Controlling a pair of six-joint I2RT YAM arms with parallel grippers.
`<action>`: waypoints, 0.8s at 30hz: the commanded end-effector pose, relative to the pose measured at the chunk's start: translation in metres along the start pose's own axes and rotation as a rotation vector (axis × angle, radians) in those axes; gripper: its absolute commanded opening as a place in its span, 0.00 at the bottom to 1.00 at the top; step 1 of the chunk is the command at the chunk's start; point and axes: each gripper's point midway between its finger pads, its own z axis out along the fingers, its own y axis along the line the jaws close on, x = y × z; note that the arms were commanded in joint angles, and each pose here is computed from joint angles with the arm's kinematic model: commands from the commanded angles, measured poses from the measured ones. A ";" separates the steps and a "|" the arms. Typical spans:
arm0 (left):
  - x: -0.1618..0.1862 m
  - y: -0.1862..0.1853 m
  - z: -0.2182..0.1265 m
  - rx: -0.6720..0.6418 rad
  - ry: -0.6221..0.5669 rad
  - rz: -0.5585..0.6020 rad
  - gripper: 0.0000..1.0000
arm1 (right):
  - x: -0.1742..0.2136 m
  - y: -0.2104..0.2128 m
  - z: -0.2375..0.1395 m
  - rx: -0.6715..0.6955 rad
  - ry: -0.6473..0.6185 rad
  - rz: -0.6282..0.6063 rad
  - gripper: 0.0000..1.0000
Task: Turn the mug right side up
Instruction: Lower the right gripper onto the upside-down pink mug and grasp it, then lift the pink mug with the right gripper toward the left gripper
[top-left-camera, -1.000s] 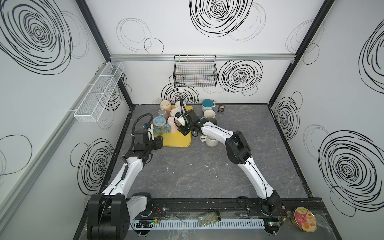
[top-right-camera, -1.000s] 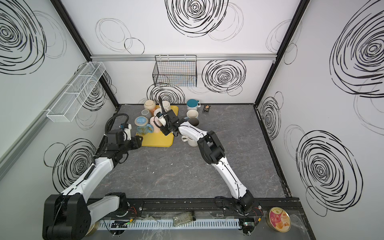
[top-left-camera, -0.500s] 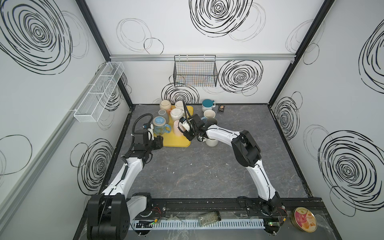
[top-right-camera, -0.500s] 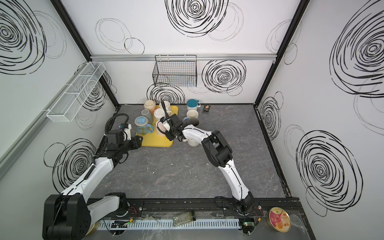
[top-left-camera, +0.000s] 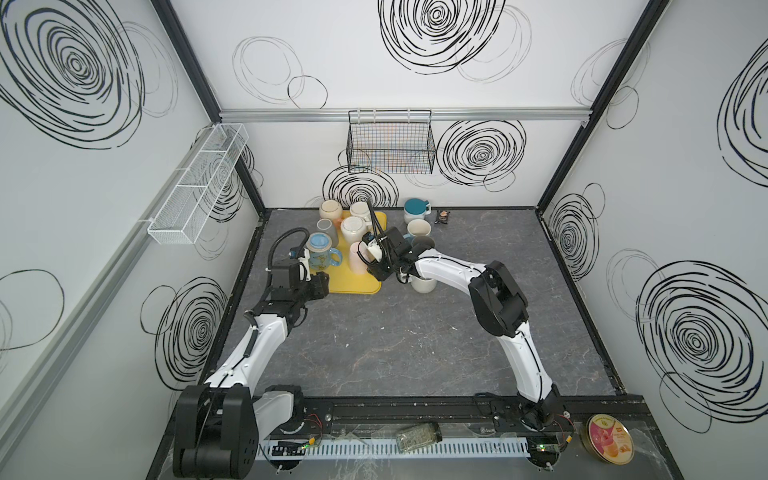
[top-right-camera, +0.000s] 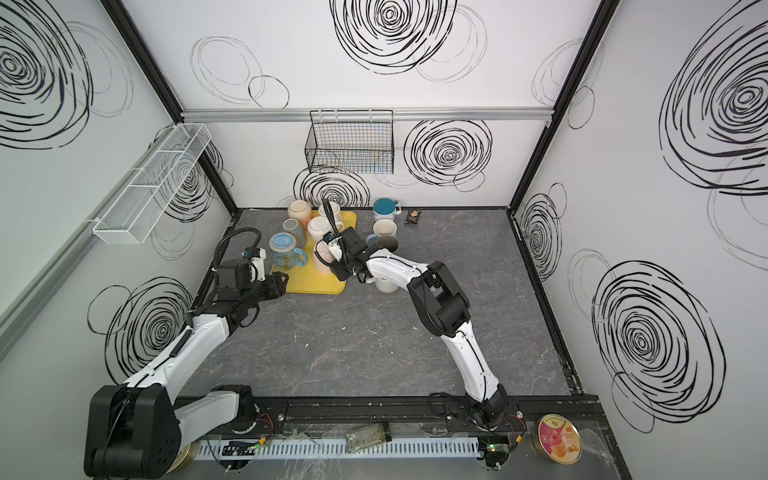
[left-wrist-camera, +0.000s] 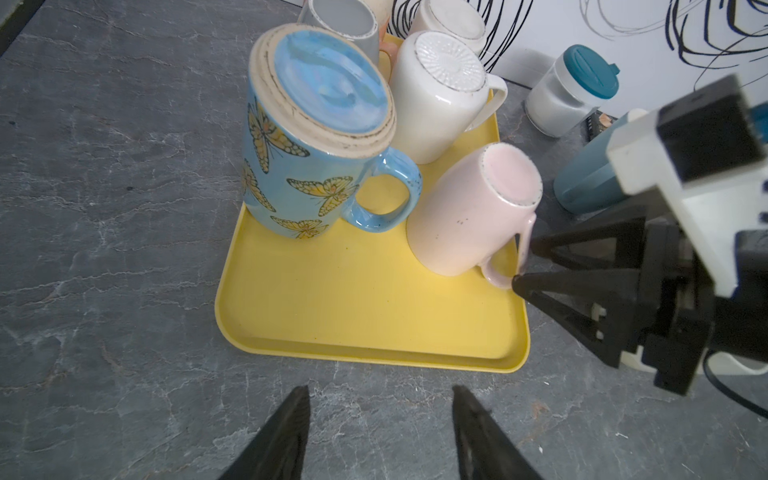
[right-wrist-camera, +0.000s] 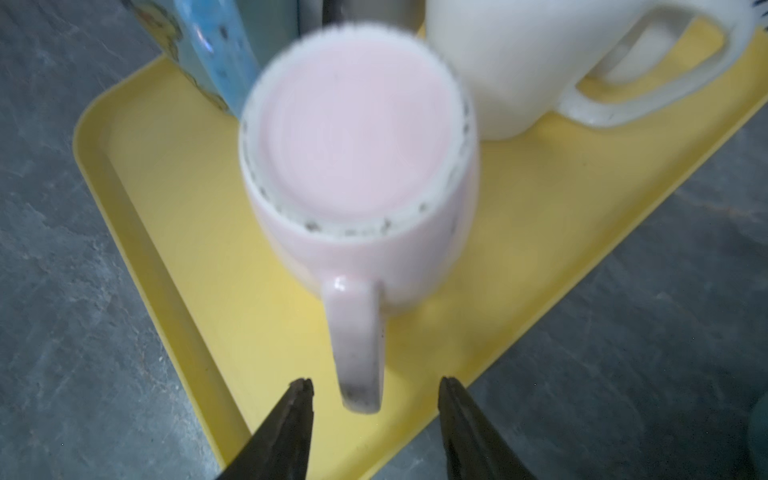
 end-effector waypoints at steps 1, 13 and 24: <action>-0.007 -0.006 0.002 0.014 -0.036 0.006 0.58 | -0.009 0.000 0.004 0.010 0.005 0.001 0.52; -0.011 -0.011 0.005 0.059 -0.060 -0.028 0.57 | -0.007 0.000 0.023 -0.001 0.076 -0.053 0.37; -0.004 -0.018 -0.007 0.004 -0.045 0.066 0.58 | -0.029 -0.006 0.010 0.047 0.045 -0.090 0.01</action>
